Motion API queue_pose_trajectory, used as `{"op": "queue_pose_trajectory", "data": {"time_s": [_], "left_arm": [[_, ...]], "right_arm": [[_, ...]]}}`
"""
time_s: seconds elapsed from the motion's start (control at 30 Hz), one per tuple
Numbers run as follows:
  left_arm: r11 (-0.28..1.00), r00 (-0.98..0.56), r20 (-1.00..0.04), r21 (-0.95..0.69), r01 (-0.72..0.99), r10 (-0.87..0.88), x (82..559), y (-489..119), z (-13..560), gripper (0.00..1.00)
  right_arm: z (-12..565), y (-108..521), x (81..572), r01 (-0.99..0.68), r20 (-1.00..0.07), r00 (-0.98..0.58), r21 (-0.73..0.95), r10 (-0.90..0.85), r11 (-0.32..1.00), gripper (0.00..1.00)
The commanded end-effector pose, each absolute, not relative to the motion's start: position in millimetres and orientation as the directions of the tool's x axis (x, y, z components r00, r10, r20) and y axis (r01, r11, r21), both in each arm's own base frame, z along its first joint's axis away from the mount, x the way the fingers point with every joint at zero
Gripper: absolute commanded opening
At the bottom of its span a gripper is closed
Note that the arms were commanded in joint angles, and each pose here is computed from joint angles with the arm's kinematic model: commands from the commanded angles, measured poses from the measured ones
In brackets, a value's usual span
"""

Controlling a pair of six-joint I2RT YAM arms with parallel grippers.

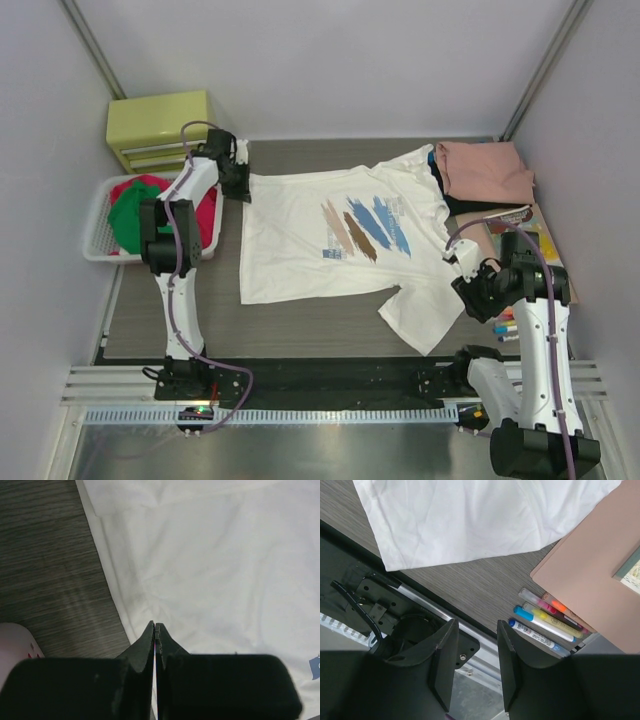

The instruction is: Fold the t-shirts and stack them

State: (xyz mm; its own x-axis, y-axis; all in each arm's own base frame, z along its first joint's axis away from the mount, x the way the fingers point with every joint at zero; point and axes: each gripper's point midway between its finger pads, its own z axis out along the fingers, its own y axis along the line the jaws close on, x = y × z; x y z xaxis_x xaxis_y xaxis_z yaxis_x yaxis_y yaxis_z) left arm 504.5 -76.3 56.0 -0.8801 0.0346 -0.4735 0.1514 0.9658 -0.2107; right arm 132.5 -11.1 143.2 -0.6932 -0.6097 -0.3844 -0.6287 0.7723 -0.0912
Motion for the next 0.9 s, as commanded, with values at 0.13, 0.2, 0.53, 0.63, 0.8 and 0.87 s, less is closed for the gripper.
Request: {"op": "queue_pose_trajectory", "data": {"time_s": [0.13, 0.2, 0.53, 0.63, 0.8, 0.87], "left_arm": [[0.986, -0.859, -0.510, -0.123, 0.112, 0.034, 503.3, 13.9, 69.1, 0.00], [0.967, -0.859, -0.507, -0.174, 0.186, 0.074, 497.2, -4.3, 69.8, 0.00], [0.777, -0.772, -0.546, -0.311, 0.548, 0.326, 440.5, -130.9, 89.1, 0.00], [0.816, -0.772, -0.527, -0.226, 0.531, 0.357, 439.9, -145.1, 80.0, 0.00], [0.901, -0.763, -0.550, -0.041, 0.431, 0.340, 463.5, -126.5, 77.5, 0.00], [0.941, -0.773, -0.547, 0.099, 0.323, 0.322, 477.6, -98.4, 78.6, 0.00]], "right_arm": [[145.2, 2.0, 145.6, -0.620, -0.446, -0.692, -0.036, -0.568, 0.784, 0.43], [145.3, 3.1, 144.1, -0.619, -0.452, -0.690, -0.036, -0.565, 0.785, 0.43], [149.6, 2.3, 132.9, -0.614, -0.454, -0.684, -0.061, -0.570, 0.787, 0.43], [151.3, 1.2, 130.6, -0.613, -0.457, -0.679, -0.078, -0.575, 0.786, 0.43], [153.0, 1.2, 124.0, -0.620, -0.453, -0.674, -0.084, -0.584, 0.780, 0.43], [151.8, -0.8, 122.9, -0.621, -0.448, -0.670, -0.098, -0.592, 0.777, 0.43]]}}
